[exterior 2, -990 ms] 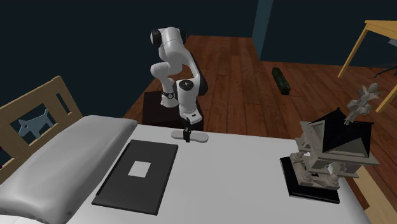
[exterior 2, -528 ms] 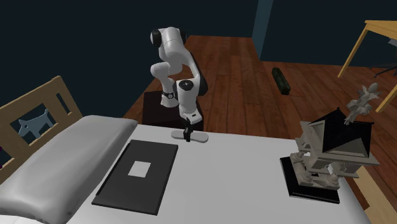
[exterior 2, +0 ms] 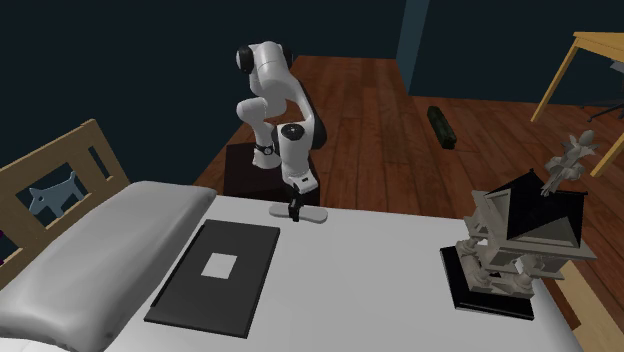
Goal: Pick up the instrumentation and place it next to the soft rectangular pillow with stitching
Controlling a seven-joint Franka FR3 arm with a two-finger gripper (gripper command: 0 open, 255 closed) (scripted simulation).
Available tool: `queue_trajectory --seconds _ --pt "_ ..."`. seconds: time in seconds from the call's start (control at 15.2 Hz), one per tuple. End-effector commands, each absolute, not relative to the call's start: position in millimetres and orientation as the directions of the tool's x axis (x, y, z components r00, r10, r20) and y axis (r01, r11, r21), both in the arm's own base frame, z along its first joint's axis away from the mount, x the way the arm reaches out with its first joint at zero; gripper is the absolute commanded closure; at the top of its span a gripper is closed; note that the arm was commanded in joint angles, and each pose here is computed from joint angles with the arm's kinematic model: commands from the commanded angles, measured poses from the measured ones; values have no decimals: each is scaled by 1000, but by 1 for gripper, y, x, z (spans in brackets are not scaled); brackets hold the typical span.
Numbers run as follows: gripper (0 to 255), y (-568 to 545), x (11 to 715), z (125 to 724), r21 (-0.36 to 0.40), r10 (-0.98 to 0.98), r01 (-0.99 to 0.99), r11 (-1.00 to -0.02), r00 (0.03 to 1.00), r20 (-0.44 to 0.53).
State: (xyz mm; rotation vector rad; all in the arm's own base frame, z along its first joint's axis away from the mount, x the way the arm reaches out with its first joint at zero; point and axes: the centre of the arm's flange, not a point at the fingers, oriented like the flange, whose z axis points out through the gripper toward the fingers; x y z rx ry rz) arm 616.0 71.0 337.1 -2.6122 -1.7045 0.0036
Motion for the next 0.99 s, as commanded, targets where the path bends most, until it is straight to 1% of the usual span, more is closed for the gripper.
queue_trajectory --seconds 0.0,0.92 --pt "255 70 616 346 -20 915 915 -403 403 11" --pt "255 71 616 420 -20 915 915 -403 403 11"
